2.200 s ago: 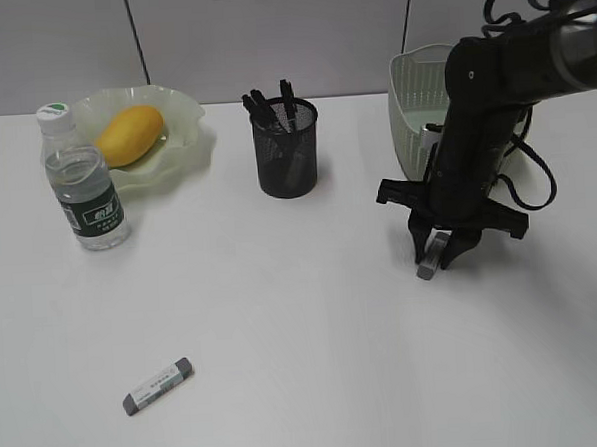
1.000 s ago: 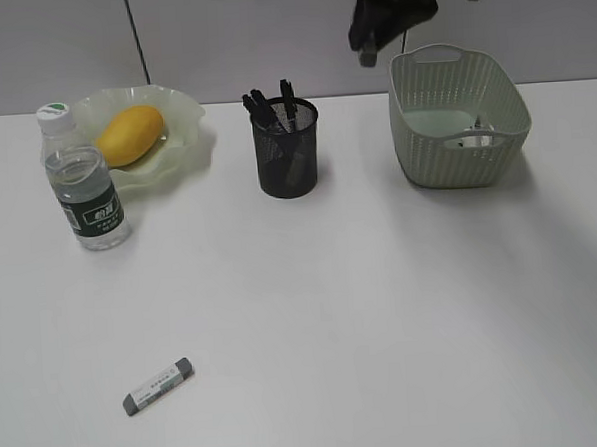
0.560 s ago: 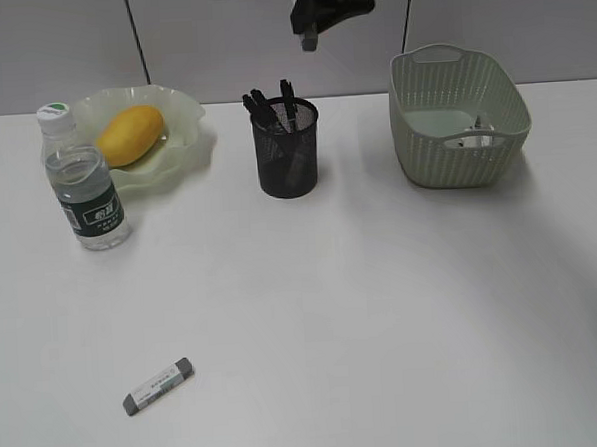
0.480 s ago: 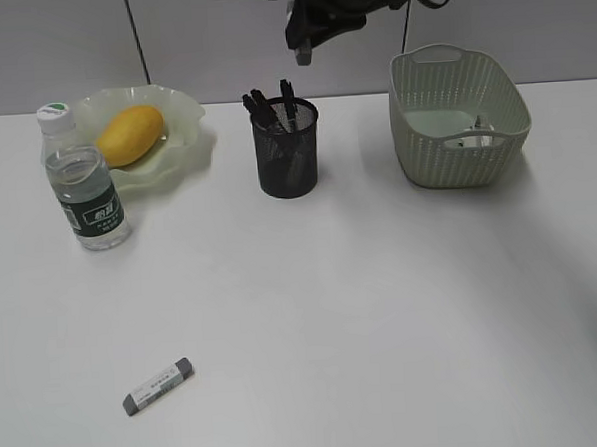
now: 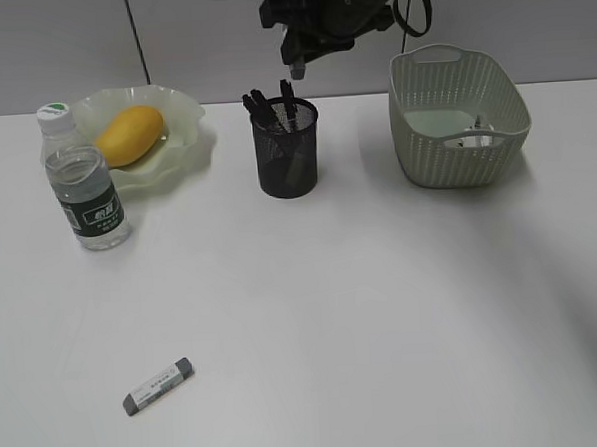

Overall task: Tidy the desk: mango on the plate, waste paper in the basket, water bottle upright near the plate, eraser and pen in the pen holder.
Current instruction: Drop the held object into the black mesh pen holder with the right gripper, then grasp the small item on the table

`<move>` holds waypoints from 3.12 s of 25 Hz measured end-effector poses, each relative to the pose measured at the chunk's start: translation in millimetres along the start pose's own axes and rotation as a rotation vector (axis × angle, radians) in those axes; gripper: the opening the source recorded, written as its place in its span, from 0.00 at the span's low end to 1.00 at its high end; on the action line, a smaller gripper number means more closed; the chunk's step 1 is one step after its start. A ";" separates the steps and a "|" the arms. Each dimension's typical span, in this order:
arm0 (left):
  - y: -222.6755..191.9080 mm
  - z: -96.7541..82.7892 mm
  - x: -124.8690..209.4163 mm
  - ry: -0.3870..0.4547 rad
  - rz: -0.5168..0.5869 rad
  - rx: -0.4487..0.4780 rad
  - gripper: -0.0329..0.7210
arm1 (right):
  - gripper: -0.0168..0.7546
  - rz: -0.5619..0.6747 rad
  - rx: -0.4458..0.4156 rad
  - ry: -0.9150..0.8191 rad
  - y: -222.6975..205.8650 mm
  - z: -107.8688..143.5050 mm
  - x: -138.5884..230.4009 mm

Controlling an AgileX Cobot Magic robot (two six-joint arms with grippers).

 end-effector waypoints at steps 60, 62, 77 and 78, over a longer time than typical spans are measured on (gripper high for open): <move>0.0 -0.1 0.0 0.000 0.000 0.000 0.36 | 0.71 -0.025 0.340 -0.112 129.1 -102.8 -73.3; 0.0 -0.1 0.0 0.000 0.000 0.000 0.36 | 0.71 -0.051 0.365 -0.133 144.5 -119.4 -79.3; 0.0 -0.1 0.0 0.000 0.000 0.000 0.36 | 0.65 0.235 0.448 -0.168 242.9 -121.0 58.9; 0.0 -0.1 0.0 0.000 0.000 0.000 0.36 | 0.65 0.257 0.450 -0.171 252.0 -118.8 77.2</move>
Point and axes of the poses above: a point on each arm's last joint axis where the gripper is mounted, y pointing back along that axis away from the gripper, z along the wrist's bending axis when the last joint is at zero, x = y × z, the point moved 5 cm from there along -y, pointing out along that axis toward the gripper, and after that the axes turned 10 degrees about -y, right-handed, at the moved point
